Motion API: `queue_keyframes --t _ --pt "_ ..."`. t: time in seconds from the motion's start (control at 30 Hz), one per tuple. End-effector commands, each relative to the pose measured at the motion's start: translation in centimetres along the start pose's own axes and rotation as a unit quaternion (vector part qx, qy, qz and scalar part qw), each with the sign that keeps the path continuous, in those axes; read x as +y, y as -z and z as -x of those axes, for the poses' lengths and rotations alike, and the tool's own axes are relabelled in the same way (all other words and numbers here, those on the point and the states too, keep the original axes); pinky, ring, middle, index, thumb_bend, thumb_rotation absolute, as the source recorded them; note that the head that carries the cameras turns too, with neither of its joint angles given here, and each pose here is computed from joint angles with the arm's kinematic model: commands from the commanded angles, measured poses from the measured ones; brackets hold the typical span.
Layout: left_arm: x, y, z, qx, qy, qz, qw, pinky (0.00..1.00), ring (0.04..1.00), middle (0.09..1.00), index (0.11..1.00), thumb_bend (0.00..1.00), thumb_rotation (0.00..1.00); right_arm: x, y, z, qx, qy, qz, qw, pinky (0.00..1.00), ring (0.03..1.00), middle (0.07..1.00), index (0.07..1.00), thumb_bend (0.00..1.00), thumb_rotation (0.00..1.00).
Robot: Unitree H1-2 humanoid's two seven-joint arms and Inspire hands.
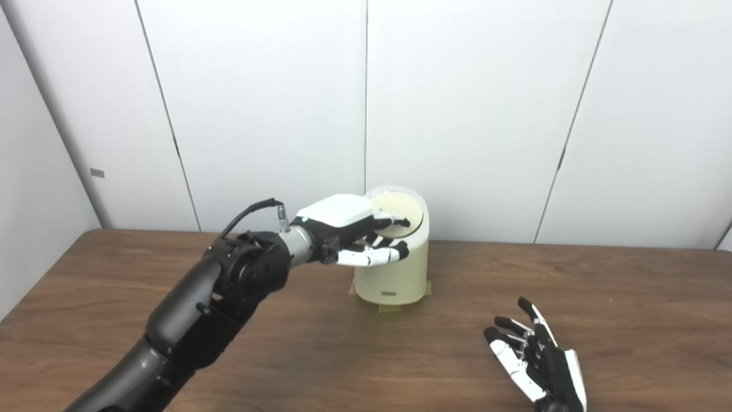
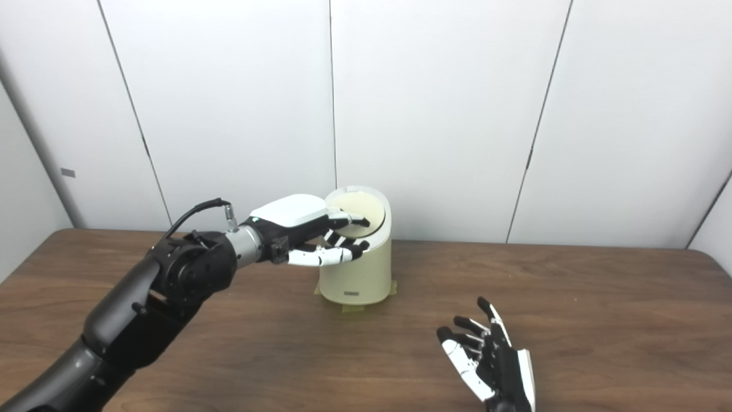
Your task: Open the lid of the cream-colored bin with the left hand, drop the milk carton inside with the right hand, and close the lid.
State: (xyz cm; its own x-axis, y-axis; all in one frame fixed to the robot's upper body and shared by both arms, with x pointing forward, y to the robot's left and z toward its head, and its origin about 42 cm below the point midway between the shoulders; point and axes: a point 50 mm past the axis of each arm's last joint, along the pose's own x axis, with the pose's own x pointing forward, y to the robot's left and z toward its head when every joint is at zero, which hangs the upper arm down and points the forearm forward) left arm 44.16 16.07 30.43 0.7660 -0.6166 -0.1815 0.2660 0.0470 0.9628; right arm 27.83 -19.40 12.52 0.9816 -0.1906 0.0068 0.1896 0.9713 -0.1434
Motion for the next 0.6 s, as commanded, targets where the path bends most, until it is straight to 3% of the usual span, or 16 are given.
queue_keyframes --t 0.0,0.57 --pt "0.5 0.5 -0.2 0.011 0.001 -0.016 1.0 0.99 0.999 0.986 0.974 0.46 1.0 0.3 -0.9 -0.2 -0.023 -0.005 0.002 1.0 0.58 0.669 0.739 0.914 0.53 0.56" --pt "-0.9 -0.5 -1.0 0.023 0.03 -0.138 0.99 0.99 0.933 0.912 0.933 0.53 1.0 0.3 -0.9 -0.2 -0.027 -0.005 -0.005 1.0 0.61 0.698 0.734 0.922 0.58 0.57"
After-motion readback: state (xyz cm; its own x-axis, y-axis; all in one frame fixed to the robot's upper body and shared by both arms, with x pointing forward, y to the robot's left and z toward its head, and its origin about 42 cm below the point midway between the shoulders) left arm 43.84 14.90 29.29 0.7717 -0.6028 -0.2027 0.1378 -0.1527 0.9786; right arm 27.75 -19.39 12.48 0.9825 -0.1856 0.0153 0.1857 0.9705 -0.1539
